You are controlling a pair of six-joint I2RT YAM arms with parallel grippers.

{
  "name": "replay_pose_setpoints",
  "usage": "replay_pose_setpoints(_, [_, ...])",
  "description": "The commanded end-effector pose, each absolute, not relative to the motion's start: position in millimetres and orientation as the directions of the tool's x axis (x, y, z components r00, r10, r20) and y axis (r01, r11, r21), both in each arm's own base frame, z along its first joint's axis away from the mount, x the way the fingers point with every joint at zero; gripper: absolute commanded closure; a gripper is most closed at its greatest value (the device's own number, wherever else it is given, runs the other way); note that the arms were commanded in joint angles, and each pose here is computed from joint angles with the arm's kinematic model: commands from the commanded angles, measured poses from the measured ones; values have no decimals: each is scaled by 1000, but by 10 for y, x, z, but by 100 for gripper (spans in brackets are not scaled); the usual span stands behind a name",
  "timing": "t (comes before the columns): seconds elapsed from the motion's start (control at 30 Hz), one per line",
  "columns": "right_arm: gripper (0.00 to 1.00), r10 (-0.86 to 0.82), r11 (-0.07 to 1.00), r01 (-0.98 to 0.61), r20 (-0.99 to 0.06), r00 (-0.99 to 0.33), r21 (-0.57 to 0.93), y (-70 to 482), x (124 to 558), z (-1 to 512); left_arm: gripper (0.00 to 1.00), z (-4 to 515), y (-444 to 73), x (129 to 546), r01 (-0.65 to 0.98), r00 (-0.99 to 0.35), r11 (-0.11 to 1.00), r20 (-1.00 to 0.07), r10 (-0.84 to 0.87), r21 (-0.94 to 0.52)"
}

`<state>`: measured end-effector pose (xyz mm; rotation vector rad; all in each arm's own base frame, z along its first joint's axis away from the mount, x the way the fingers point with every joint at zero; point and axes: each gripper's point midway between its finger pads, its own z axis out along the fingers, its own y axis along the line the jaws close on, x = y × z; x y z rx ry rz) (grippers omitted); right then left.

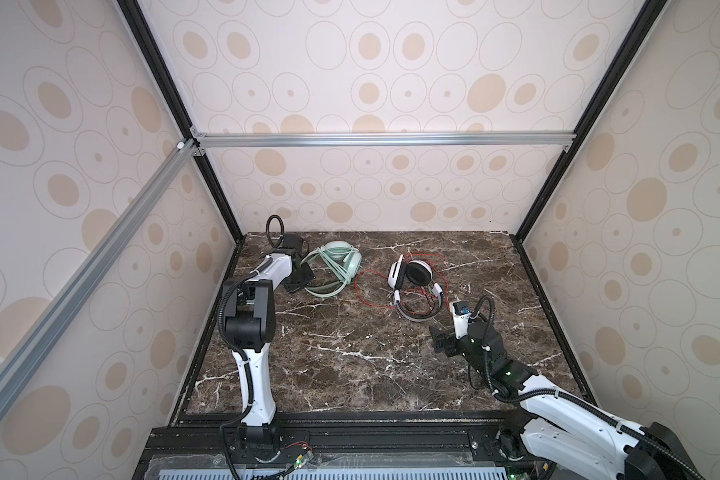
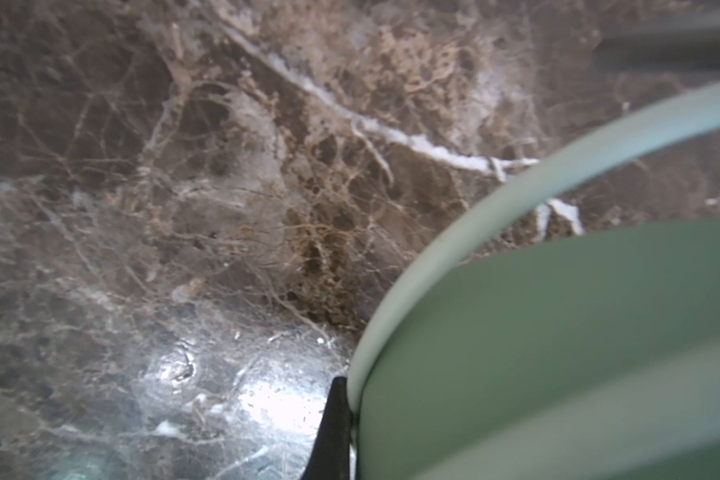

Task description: Wrap the headphones

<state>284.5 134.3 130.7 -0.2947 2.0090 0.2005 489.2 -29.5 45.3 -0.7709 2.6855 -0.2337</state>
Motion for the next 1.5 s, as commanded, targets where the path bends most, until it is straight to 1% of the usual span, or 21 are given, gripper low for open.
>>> replay_pose_setpoints(0.0, [0,-98,958,-287,-906,-412,27,1360,2883,1412,100,830,-237,5206,-481,-734,808,-348,-584,-340])
replay_pose_setpoints(0.23, [0,-97,958,-286,-912,-399,23,1341,2865,1460,100,821,55,5155,-537,-698,781,-351,-624,-319])
replay_pose_setpoints(0.33, [0,-98,957,-288,-912,-399,23,1340,2857,1463,100,740,164,5123,-553,-694,766,-326,-641,-328])
replay_pose_setpoints(0.43, [0,-98,957,-290,-911,-400,25,1343,2852,1469,100,646,204,5108,-554,-703,747,-274,-657,-368])
replay_pose_setpoints(0.6, [0,-95,955,-294,-912,-399,29,1345,2836,1487,100,576,277,5059,-568,-695,727,-250,-675,-385])
replay_pose_setpoints(0.73, [0,-93,955,-295,-914,-396,31,1337,2824,1506,100,420,266,5000,-574,-719,726,-190,-668,-379])
replay_pose_setpoints(1.03, [0,-94,955,-294,-914,-395,29,1332,2819,1510,100,255,311,4919,-594,-730,734,-163,-664,-329])
replay_pose_setpoints(1.07, [0,-94,955,-295,-914,-395,30,1334,2819,1508,95,240,313,4908,-597,-730,733,-159,-665,-325])
replay_pose_setpoints(1.13, [0,-94,955,-296,-912,-398,31,1340,2822,1503,81,234,326,4908,-598,-729,734,-162,-665,-322])
replay_pose_setpoints(1.17, [0,-93,955,-296,-912,-399,32,1340,2821,1502,78,235,320,4902,-597,-730,735,-162,-664,-321])
replay_pose_setpoints(1.23, [0,-93,955,-296,-912,-399,31,1340,2821,1502,77,251,333,4907,-596,-728,736,-171,-664,-322])
replay_pose_setpoints(1.4, [0,-91,955,-294,-916,-392,31,1329,2817,1527,58,302,345,4927,-595,-724,736,-184,-665,-323])
replay_pose_setpoints(1.47, [0,-92,955,-294,-916,-391,29,1327,2815,1526,42,330,348,4934,-594,-721,736,-190,-666,-325])
